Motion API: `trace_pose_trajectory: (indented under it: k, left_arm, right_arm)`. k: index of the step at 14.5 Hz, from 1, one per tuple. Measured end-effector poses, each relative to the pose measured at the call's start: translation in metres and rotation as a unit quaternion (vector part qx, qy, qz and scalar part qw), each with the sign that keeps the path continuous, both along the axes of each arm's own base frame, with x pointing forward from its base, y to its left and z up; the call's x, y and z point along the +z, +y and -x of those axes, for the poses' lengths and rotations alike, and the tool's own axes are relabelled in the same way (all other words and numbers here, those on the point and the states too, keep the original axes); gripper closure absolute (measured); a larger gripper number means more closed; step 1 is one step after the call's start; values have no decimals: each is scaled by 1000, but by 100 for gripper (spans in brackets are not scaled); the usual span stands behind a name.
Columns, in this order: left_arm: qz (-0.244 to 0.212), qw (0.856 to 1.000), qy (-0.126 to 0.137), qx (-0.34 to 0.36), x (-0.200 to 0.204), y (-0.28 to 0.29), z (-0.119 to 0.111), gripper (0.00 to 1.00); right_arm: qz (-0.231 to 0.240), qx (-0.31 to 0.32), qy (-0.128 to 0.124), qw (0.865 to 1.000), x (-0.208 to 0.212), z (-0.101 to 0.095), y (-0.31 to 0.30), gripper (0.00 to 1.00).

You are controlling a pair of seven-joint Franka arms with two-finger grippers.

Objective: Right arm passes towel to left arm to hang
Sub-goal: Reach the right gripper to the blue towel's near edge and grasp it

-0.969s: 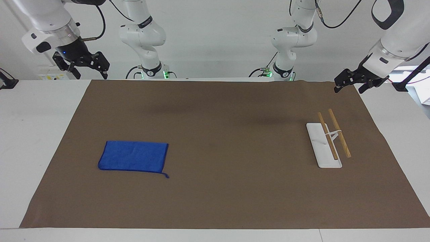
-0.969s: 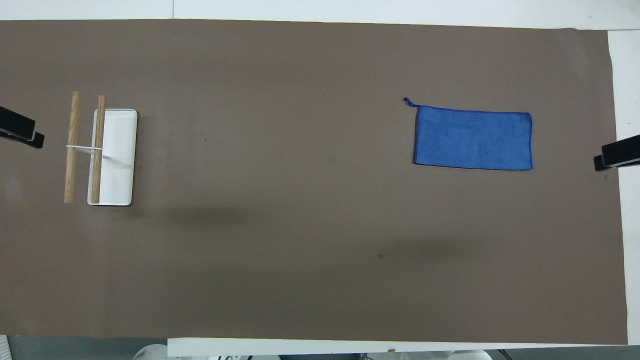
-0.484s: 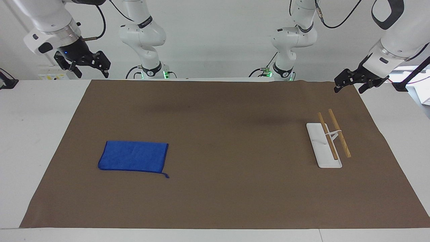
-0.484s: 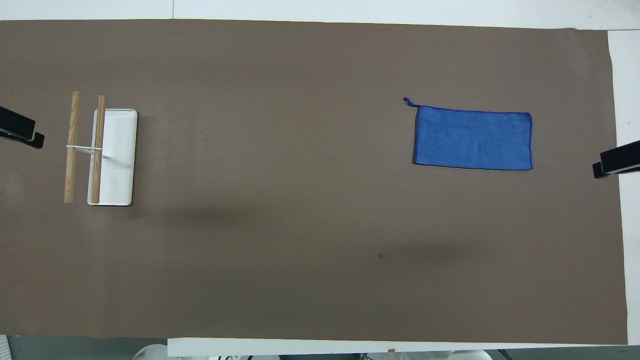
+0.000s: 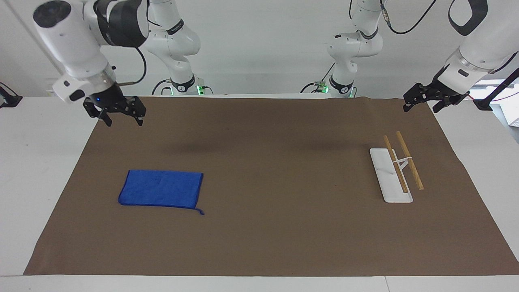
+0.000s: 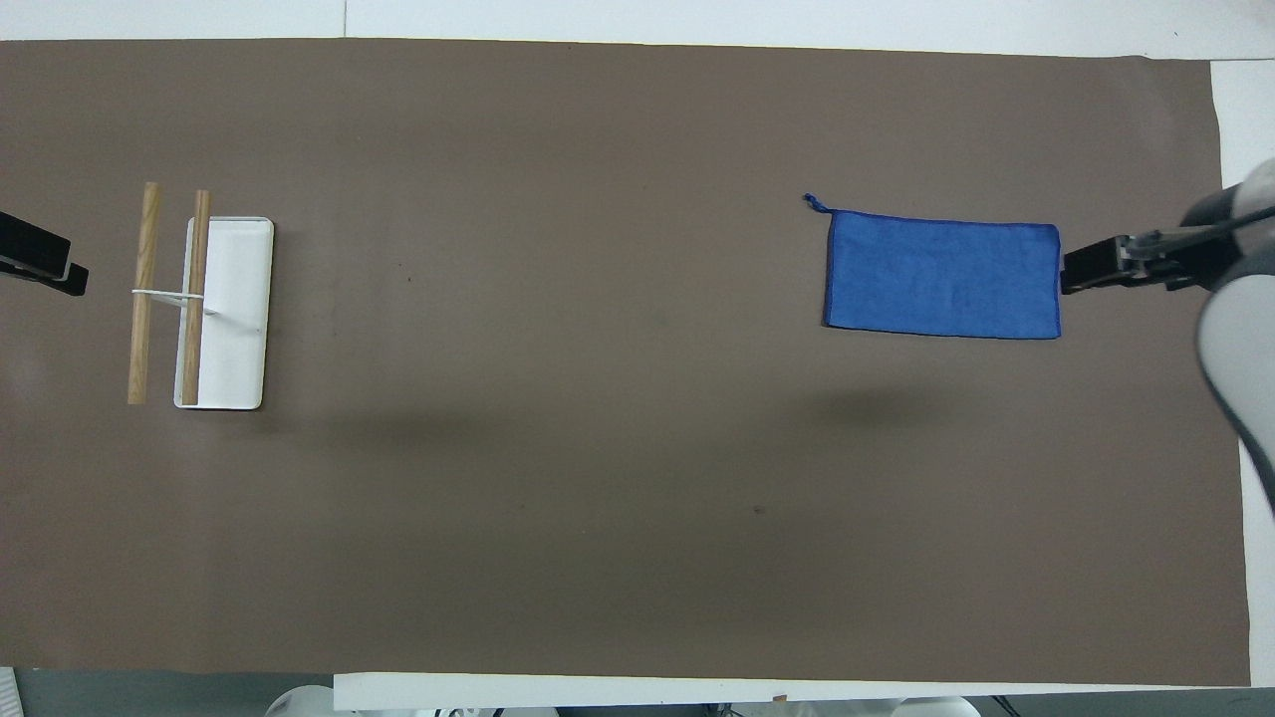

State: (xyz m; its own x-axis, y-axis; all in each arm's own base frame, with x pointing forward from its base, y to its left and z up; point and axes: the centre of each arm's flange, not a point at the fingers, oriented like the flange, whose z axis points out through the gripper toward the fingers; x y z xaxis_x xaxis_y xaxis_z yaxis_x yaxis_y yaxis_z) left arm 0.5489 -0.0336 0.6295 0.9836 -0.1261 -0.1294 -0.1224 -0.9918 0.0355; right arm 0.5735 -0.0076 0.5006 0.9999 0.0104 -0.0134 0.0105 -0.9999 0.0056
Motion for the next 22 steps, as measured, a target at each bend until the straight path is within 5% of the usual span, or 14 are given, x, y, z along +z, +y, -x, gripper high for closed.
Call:
trace_pose_trajectory:
  k: [3,7,12,17,20,22]
  left_arm:
    - [0,1000,0,0,0,0,0,0]
    - [0,1000,0,0,0,0,0,0]
    - [0,1000,0,0,0,0,0,0]
    - [0,1000,0,0,0,0,0,0]
    - [0,1000,0,0,0,0,0,0]
    - [0,1000,0,0,0,0,0,0]
  right_arm:
    - [-2,-9,-10,1000,-99,-22,12,0]
    - [-3,-10,11,1000,-173,-17,7,2]
    - [-4,13,12,1000,-203,-14,5,18]
    - [-4,12,9,1000,-215,-7,3,21]
    - [-4,13,10,1000,-216,-6,3,32]
    - [-4,13,7,1000,-213,-7,2,52]
